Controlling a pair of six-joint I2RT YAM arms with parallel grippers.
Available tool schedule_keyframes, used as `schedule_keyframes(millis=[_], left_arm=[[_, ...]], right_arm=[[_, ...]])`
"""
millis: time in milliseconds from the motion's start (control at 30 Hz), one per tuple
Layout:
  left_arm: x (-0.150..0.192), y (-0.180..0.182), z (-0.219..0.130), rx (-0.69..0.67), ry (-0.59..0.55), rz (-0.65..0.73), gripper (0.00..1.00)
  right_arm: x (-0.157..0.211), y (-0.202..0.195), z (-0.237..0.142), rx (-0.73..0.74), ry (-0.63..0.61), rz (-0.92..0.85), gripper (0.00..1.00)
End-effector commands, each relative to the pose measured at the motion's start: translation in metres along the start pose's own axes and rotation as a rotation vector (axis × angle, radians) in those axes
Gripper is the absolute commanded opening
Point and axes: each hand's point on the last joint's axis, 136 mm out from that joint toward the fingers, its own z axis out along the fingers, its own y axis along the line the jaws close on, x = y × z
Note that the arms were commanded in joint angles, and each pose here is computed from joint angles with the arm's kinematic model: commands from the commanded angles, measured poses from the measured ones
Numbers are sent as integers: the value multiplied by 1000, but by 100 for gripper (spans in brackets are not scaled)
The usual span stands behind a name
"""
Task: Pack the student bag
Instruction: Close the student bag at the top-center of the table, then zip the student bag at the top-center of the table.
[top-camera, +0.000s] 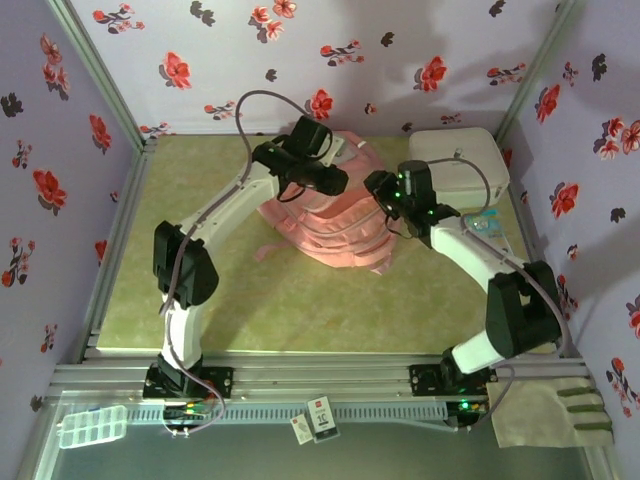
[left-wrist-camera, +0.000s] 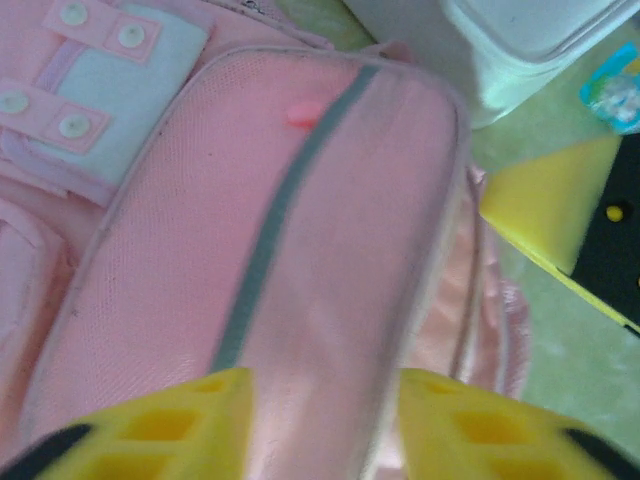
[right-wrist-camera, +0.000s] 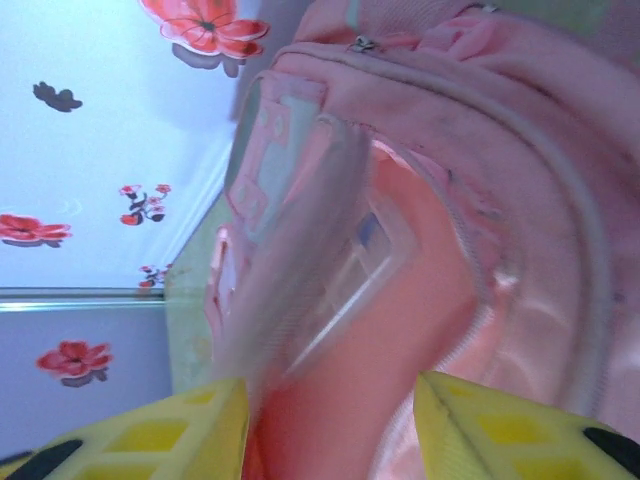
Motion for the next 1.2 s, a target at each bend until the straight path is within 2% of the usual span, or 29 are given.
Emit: schedule_keyframes(millis=[0, 100, 267, 400, 533, 667, 800, 933, 1033, 1167], left_arm=[[-16, -13, -41, 87, -100, -4, 59], [-3, -2, -50, 90, -119, -78, 71], [33, 52, -51, 36, -141, -332, 77], [73, 103, -48, -18, -147, -546, 78], [106, 144, -54, -63, -189, -685, 83], [132, 171, -64, -111, -223, -738, 88], [151, 183, -73, -142, -231, -763, 89], [164, 186, -79, -159, -229, -762, 90], [169, 186, -85, -169, -222, -746, 91], [169, 184, -92, -172, -230, -714, 94]], right_arm=[[-14, -24, -31, 119, -94, -87, 52], [-14, -36, -50, 175, -115, -136, 57], [2, -39, -64, 223, -58, -233, 61], [33, -29, -63, 259, -4, -348, 63], [81, -10, -44, 228, 88, -384, 64], [134, 14, -20, 192, 166, -377, 64], [162, 38, -3, 150, 189, -312, 61], [173, 53, 16, 142, 147, -234, 58], [177, 54, 31, 156, 116, -170, 52], [185, 54, 49, 169, 103, -98, 50]])
